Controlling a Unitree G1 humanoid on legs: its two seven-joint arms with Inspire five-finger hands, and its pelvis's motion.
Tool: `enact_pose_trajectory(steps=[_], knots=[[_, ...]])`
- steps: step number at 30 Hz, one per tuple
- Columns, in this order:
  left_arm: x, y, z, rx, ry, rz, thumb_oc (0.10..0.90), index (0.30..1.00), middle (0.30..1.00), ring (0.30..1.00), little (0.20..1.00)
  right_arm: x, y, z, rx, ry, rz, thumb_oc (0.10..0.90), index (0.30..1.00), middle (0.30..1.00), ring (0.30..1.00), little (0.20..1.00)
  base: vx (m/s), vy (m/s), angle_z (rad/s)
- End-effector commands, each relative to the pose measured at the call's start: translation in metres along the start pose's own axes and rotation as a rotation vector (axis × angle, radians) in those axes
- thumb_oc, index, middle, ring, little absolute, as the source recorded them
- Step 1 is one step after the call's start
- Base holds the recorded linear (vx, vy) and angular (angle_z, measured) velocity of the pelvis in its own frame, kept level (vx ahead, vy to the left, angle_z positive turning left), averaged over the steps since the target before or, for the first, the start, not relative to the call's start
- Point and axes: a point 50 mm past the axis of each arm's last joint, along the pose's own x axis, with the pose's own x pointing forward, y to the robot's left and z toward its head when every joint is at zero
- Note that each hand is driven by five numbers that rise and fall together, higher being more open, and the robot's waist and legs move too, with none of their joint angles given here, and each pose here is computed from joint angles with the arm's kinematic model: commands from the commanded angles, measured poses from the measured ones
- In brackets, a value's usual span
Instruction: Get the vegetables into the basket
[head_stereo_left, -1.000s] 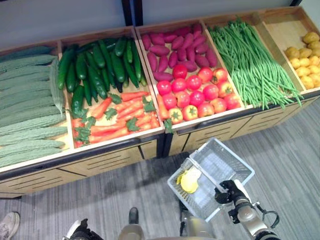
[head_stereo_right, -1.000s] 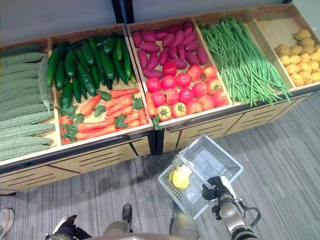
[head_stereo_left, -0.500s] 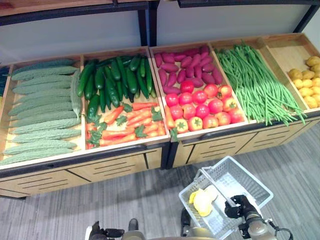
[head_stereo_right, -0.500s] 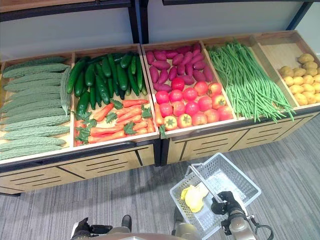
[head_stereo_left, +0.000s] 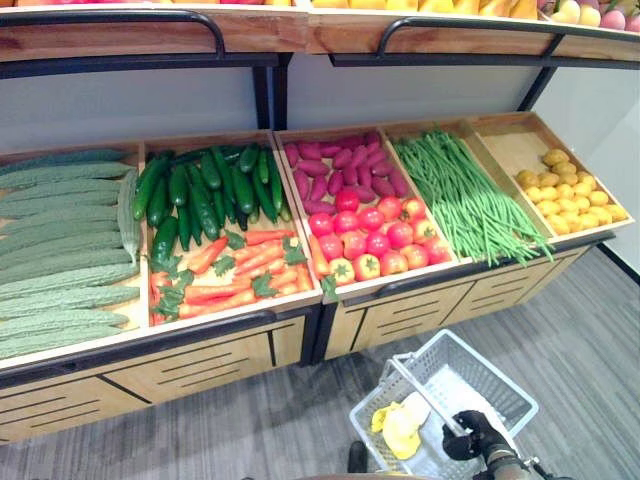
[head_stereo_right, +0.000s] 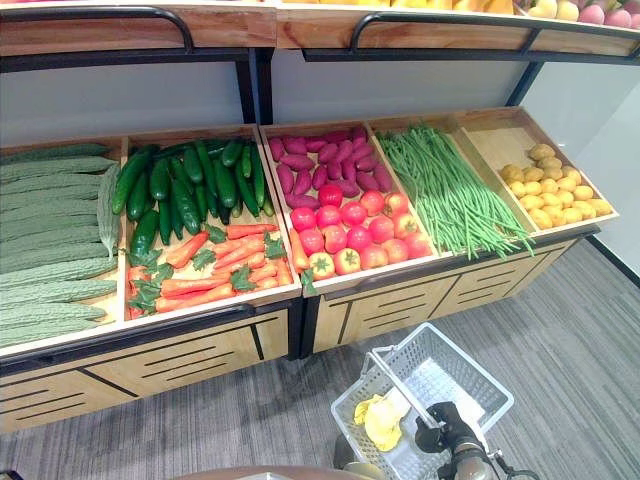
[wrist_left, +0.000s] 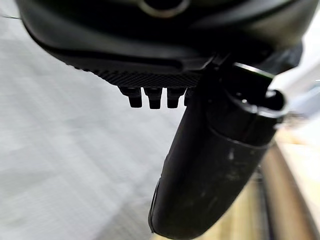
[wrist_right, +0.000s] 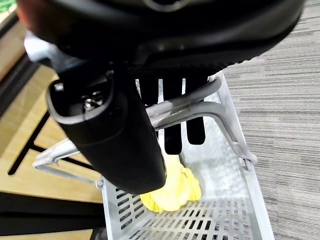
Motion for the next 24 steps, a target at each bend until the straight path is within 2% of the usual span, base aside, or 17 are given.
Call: enact_pose_trajectory(steps=[1,3,4,7,8,9,12,14,15,21,24], knots=[[-0.001,0.003,0.056,-0.005,-0.308,0.075,0.900,1.000,1.000,1.000,1.000,0.011,-0.028,0.055,0.012,-0.251,-0.113,0.400,0.300,0.300,0.300,0.300,0.01,0.004,0.04],[-0.010,0.001,0.087,-0.037,-0.474,0.069,0.900,1.000,1.000,1.000,1.000,0.010,-0.031,0.053,0.021,-0.249,-0.127,0.400,0.300,0.300,0.300,0.300,0.00,0.000,0.00],[-0.010,0.001,0.087,-0.037,-0.474,0.069,0.900,1.000,1.000,1.000,1.000,0.010,-0.031,0.053,0.021,-0.249,-0.127,0.400,0.300,0.300,0.300,0.300,0.02,0.009,0.04],[-0.041,-0.005,0.143,-0.063,-0.799,-0.012,0.900,1.000,1.000,1.000,1.000,0.011,-0.039,0.055,0.022,-0.254,-0.145,0.400,0.300,0.300,0.300,0.300,0.02,0.010,0.01],[-0.041,-0.005,0.143,-0.062,-0.800,-0.012,0.900,1.000,1.000,1.000,1.000,0.011,-0.039,0.055,0.022,-0.254,-0.145,0.400,0.300,0.300,0.300,0.300,0.00,0.000,0.00],[-0.057,-0.008,0.157,-0.067,-0.919,-0.078,0.900,1.000,1.000,1.000,1.000,0.011,-0.043,0.058,0.024,-0.267,-0.154,0.400,0.300,0.300,0.300,0.300,0.01,0.011,0.03],[-0.073,-0.005,0.185,-0.017,-1.114,-0.168,0.900,1.000,1.000,1.000,1.000,0.010,-0.052,0.063,0.024,-0.299,-0.163,0.400,0.300,0.300,0.300,0.300,0.02,0.021,-0.02],[-0.078,-0.004,0.191,-0.008,-1.162,-0.207,0.900,1.000,1.000,1.000,1.000,0.009,-0.054,0.065,0.022,-0.311,-0.164,0.400,0.300,0.300,0.300,0.300,0.03,0.027,-0.09],[-0.093,-0.007,0.198,0.000,-1.235,-0.276,0.900,1.000,1.000,1.000,1.000,0.008,-0.056,0.064,0.020,-0.313,-0.166,0.400,0.300,0.300,0.300,0.300,0.03,0.027,-0.16],[-0.124,-0.025,0.214,0.263,-1.392,-0.571,0.900,1.000,1.000,1.000,1.000,0.006,-0.068,0.061,-0.005,-0.305,-0.174,0.400,0.300,0.300,0.300,0.300,0.01,0.023,-0.08],[-0.141,-0.038,0.222,0.559,-1.501,-0.722,0.900,1.000,1.000,1.000,1.000,0.006,-0.074,0.066,-0.022,-0.318,-0.171,0.400,0.300,0.300,0.300,0.300,0.00,0.028,-0.04]])
